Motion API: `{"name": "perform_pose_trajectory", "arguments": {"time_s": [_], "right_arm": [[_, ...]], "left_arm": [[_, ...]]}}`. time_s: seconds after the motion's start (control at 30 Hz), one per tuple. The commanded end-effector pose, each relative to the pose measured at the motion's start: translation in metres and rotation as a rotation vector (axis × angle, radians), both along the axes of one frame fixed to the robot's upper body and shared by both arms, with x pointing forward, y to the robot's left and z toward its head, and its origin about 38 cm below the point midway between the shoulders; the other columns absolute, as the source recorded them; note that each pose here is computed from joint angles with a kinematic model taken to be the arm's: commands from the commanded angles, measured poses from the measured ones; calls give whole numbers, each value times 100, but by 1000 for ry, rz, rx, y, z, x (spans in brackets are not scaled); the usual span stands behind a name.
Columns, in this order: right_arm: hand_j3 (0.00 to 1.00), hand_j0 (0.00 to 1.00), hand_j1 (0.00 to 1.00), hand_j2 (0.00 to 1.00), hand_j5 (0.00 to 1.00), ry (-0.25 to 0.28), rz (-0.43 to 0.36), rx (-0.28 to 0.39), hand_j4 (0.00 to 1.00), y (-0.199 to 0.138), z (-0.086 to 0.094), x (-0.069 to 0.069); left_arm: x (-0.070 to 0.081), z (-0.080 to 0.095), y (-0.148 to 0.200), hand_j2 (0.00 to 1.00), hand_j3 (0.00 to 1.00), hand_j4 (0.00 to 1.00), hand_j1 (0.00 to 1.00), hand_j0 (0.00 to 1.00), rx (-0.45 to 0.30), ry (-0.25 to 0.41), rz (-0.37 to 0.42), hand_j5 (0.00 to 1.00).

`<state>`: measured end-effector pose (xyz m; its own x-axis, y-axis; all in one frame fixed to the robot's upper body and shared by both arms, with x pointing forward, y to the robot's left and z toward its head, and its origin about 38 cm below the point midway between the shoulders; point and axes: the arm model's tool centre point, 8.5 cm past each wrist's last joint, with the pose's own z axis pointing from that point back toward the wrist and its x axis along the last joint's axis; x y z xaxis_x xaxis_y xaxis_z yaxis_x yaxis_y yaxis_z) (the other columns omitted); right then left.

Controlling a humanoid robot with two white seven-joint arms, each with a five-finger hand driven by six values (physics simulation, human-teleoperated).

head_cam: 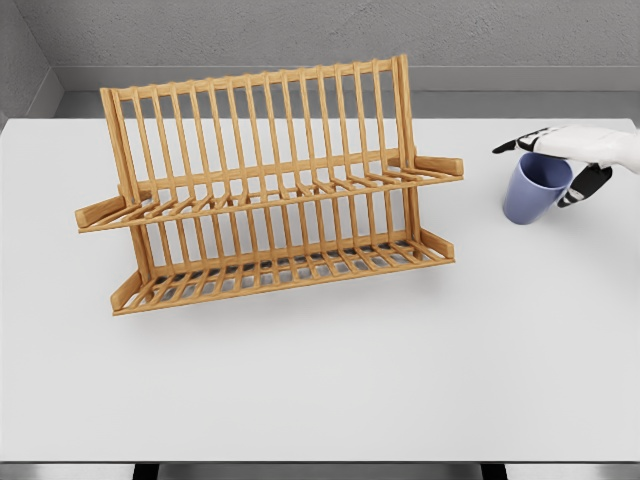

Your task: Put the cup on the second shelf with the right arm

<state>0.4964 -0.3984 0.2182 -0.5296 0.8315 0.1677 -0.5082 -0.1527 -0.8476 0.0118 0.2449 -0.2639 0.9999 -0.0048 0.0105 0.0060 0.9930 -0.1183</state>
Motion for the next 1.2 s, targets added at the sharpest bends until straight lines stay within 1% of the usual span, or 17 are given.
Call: {"name": "perform_pose_trajectory", "arguments": {"time_s": [0.0,0.03,0.07,0.17,0.23,0.4,0.43,0.53,0.6,0.67,0.77,0.83,0.87,0.93,0.97,1.03,1.17], "right_arm": [[100,100,100,100,100,2,-8,5,100,-2,0,0],[84,84,84,84,84,2,-8,4,84,-2,0,0],[73,73,73,73,73,2,-8,5,73,-2,0,0],[65,65,65,65,65,1,-4,5,65,-1,0,0],[61,61,61,61,61,1,-4,5,61,-1,0,0],[61,61,61,61,61,-9,0,7,61,-1,4,0],[61,61,61,61,61,-23,3,10,61,0,10,2],[61,61,61,61,61,-39,12,13,61,1,17,3],[61,61,61,61,61,-77,28,24,61,6,32,4],[61,61,61,61,61,-84,38,26,61,9,34,4],[61,61,61,61,61,-111,31,45,61,7,43,6],[61,61,61,61,61,-137,29,48,61,6,56,8],[61,61,61,61,61,-141,30,50,61,7,57,9],[61,61,61,61,61,-165,21,69,61,5,66,10],[61,61,61,61,61,-174,29,70,61,7,69,10],[61,61,61,61,61,-232,68,83,61,19,89,7],[61,61,61,61,61,-279,137,72,61,39,106,0]], "left_arm": [[0,0,0,100,100,100,100,100,-1,1,0,100],[0,0,0,100,100,100,100,100,0,1,0,100],[0,0,0,100,100,100,100,100,0,1,0,100],[0,0,0,100,100,100,100,100,0,1,0,100],[0,0,0,100,100,100,100,100,0,1,0,100],[0,0,0,100,100,100,100,100,0,1,0,100],[0,0,0,100,100,100,100,100,0,1,0,100],[0,0,0,100,100,100,100,100,0,0,0,100],[0,0,0,100,100,100,100,100,-2,0,0,100],[0,0,0,100,100,100,100,100,0,0,0,100],[0,0,0,100,100,100,100,100,0,1,0,100],[0,0,0,100,100,100,100,100,0,0,0,100],[0,0,0,100,100,100,100,100,0,0,0,100],[0,0,0,100,100,100,100,100,-2,0,0,100],[0,0,0,100,100,100,100,100,0,1,0,100],[0,0,0,100,100,100,100,100,-2,0,0,100],[0,0,0,100,100,100,100,100,0,1,0,100]]}}
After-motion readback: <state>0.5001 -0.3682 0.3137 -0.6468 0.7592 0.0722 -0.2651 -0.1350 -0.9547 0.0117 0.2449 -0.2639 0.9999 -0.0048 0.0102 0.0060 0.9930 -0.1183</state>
